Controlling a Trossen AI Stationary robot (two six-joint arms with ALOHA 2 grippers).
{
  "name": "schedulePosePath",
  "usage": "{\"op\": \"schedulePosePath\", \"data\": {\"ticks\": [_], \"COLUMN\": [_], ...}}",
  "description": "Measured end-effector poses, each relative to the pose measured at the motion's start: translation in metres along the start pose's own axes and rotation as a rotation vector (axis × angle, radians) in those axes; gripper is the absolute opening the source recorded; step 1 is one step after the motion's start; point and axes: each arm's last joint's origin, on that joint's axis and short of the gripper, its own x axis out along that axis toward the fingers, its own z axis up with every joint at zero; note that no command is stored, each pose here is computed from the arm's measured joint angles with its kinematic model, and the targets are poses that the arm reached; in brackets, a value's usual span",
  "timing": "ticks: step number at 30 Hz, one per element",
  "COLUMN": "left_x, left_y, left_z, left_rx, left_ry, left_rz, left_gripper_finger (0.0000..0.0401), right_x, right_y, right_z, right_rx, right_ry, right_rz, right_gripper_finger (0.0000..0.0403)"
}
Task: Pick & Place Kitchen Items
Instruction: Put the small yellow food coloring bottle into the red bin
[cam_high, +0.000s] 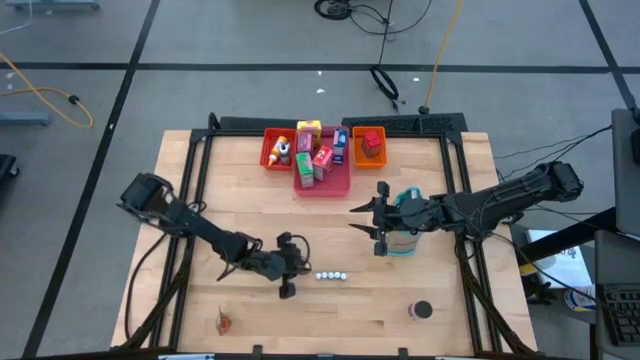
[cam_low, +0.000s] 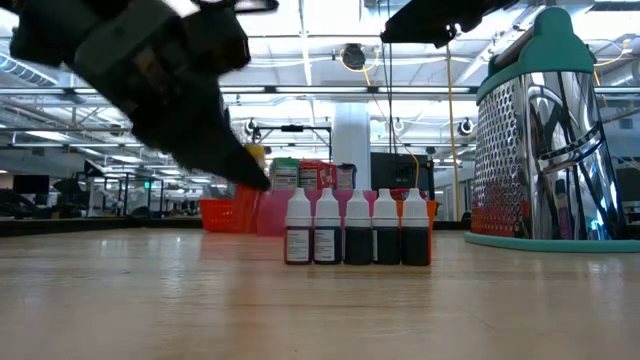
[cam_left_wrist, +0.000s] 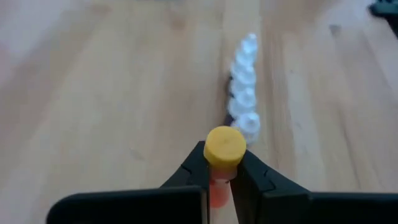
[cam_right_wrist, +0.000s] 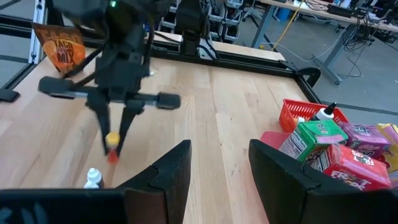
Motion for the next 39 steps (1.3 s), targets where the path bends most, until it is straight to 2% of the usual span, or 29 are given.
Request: {"op": "schedulePosePath", "data": {"ticks": [5,8,16,23,28,39], "left_x": [-0.025,-0.042,-0.075,-0.073,-0.073,-0.078], "left_y": [0.005,0.013,0.045,0.088,0.122,0.176], "left_z": [0.018,0.026,0.046,0.057,0.057,0.061], "left_rx": [0.003,0.006,-0.038,-0.094,-0.139,-0.197], "left_ry": [-0.053,-0.067,-0.138,-0.119,-0.049,0.014], "left_rz": [0.085,0.173,0.423,0.576,0.69,0.788], "left_gripper_finger": [0.0038,0.0046,0.0025,0.0043,0.0029,0.004], "right_x": [0.0,0.0,0.0,0.0,0.0,0.0], "right_y": [0.0,0.0,0.0,0.0,0.0,0.0], "right_z": [0.0,0.0,0.001,0.001,0.001,0.001], "right_rx": [-0.002,-0.002,-0.006,-0.008,-0.006,-0.005], "right_ry": [-0.004,-0.004,-0.007,-0.009,-0.009,-0.01], "right_rz": [0.0,0.0,-0.001,0.0,0.0,-0.001], "right_gripper_finger": [0.0155,0.0155,0.0155,0.0155,0.0155,0.0155]}}
